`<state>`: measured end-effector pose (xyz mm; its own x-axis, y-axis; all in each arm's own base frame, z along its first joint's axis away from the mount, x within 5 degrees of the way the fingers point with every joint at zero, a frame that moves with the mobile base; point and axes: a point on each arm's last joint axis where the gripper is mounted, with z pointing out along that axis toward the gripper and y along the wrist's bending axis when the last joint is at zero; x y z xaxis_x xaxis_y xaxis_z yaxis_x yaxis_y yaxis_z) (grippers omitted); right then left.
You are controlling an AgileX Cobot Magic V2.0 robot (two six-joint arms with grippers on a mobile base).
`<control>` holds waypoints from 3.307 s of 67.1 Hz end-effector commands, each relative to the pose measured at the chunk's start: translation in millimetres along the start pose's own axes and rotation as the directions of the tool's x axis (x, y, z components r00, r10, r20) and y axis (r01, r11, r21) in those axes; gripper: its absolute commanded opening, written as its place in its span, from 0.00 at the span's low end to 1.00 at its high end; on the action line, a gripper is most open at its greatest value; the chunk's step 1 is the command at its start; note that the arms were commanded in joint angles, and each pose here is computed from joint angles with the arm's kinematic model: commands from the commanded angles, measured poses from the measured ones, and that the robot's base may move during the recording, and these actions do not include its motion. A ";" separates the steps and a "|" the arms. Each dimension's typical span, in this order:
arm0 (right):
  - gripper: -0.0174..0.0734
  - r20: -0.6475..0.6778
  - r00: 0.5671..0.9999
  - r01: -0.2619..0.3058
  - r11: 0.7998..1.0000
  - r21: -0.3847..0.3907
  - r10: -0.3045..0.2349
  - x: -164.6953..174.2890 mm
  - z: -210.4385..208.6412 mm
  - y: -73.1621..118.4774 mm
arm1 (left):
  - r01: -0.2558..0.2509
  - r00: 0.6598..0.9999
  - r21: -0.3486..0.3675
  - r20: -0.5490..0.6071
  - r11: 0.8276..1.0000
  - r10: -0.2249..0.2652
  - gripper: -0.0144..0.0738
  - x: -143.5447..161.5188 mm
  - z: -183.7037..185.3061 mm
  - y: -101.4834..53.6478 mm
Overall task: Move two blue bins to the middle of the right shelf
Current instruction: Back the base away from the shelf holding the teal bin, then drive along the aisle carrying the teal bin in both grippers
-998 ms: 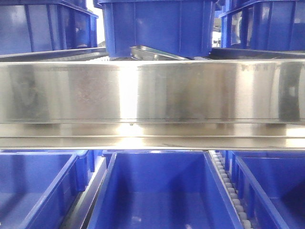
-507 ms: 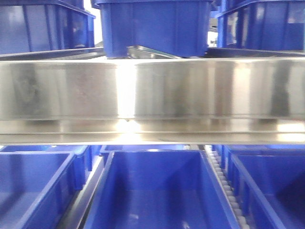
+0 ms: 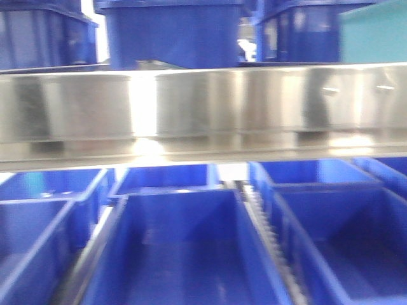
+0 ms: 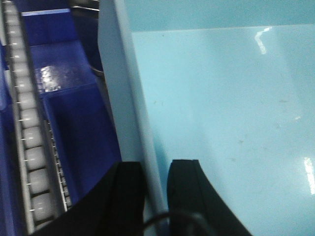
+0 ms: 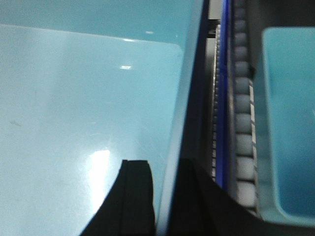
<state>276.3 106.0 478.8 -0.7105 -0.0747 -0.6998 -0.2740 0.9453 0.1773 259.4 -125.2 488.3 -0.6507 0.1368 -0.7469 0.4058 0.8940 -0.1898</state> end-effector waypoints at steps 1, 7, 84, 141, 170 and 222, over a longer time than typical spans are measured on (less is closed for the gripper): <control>0.02 0.055 0.998 0.025 0.999 0.024 -0.027 -5.1 -5.5 -3.5 | -0.018 0.999 0.027 0.050 0.999 0.017 0.04 -3.8 -11.0 -3.9; 0.02 0.072 0.997 0.026 0.999 0.022 -0.027 -6.6 -5.6 -3.3 | -0.018 0.998 0.028 0.052 0.999 0.017 0.04 -4.0 -11.0 -3.9; 0.02 0.326 0.945 0.032 0.999 -0.008 -0.027 -29.6 -10.3 0.2 | -0.024 0.890 0.050 0.457 0.998 -0.001 0.04 -40.8 -21.0 -6.4; 0.02 0.326 0.945 0.032 0.999 -0.008 -0.027 -29.6 -10.3 0.2 | -0.024 0.890 0.050 0.457 0.998 -0.001 0.04 -40.8 -21.0 -6.4; 0.02 0.326 0.945 0.032 0.999 -0.008 -0.027 -29.6 -10.3 0.2 | -0.024 0.890 0.050 0.457 0.998 -0.001 0.04 -40.8 -21.0 -6.4; 0.02 0.326 0.945 0.032 0.999 -0.008 -0.027 -29.6 -10.3 0.2 | -0.024 0.890 0.050 0.457 0.998 -0.001 0.04 -40.8 -21.0 -6.4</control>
<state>292.5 106.4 499.2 -0.4991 0.0105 -0.8665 -0.2878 0.9412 0.1771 276.4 -128.4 517.5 -0.3576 -0.0023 -0.9339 0.4307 0.8869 -0.1671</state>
